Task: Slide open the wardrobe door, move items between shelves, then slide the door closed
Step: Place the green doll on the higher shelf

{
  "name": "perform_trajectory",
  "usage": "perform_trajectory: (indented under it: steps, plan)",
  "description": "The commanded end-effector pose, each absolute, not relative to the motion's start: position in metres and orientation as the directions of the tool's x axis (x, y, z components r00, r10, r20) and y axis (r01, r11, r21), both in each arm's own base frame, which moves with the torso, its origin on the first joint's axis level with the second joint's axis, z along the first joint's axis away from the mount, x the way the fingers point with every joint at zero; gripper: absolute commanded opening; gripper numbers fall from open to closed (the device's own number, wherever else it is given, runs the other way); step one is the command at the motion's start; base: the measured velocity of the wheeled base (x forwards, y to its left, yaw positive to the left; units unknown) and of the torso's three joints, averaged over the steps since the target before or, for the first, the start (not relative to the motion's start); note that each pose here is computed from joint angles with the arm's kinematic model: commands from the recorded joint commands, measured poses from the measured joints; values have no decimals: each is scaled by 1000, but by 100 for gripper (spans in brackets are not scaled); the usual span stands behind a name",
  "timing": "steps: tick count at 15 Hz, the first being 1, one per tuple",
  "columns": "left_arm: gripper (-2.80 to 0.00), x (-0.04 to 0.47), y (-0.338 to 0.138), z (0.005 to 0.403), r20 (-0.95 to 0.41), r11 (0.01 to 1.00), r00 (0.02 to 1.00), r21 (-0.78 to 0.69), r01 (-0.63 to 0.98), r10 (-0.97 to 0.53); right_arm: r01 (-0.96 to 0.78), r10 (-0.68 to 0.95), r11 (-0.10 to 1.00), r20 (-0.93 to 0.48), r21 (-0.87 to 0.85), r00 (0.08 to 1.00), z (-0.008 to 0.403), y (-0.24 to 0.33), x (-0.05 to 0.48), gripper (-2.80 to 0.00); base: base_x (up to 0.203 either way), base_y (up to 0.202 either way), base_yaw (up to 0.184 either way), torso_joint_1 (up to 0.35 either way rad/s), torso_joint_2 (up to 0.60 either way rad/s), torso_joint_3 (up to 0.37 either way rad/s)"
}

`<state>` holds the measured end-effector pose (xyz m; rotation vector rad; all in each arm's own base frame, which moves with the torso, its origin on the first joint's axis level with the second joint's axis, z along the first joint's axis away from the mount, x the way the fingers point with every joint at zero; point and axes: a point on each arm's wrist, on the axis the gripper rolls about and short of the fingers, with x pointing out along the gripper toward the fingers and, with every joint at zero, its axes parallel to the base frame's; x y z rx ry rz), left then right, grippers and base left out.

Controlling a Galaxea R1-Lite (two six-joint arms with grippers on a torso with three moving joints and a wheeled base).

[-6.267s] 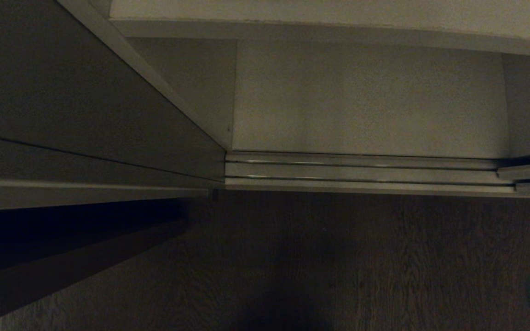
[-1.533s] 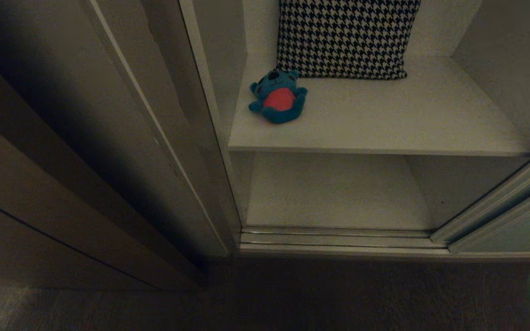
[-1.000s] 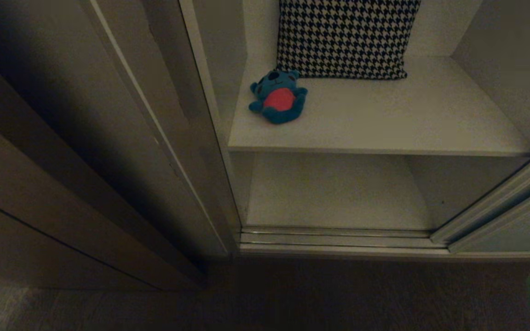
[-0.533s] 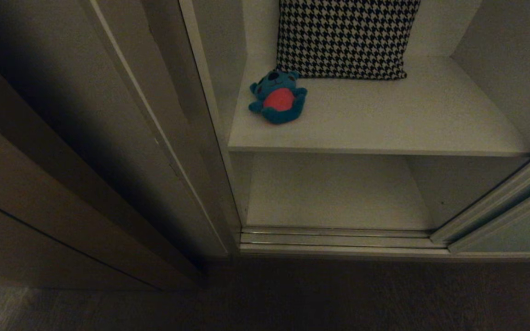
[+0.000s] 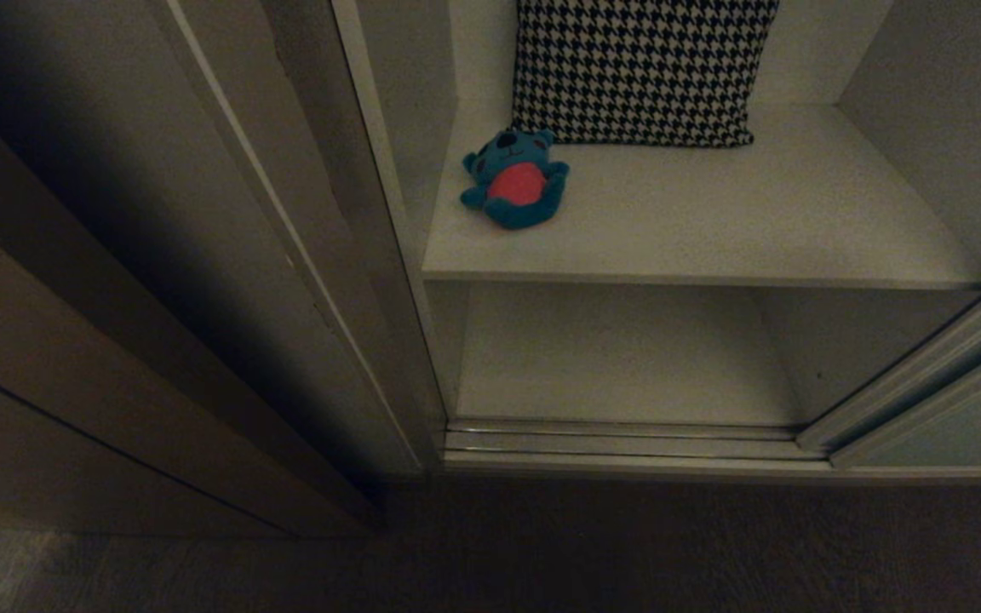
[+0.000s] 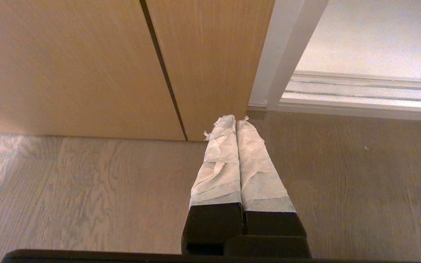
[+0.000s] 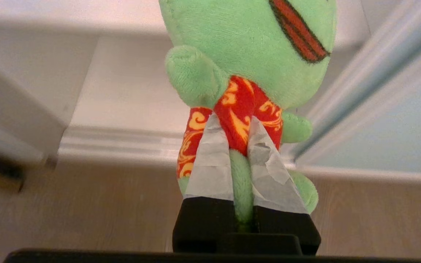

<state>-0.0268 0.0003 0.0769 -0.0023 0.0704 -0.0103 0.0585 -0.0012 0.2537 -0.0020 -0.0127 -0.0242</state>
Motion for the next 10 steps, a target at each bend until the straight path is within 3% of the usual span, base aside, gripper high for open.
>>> perform_trajectory:
  steps: [1, 10]
  plan:
    - [-280, -27, 0, 77, -72, 1000, 997, -3, 11, -11, 69, -69, 998, -81, -1, 994, 262, -9, 136, -280, 0, 0, 0, 0, 0, 0]
    - [-280, -27, 0, 77, -74, 1000, 997, -3, 11, -11, 141, -137, 984, -46, 112, 990, 273, -43, 294, -280, 0, 0, 0, 0, 0, 0]
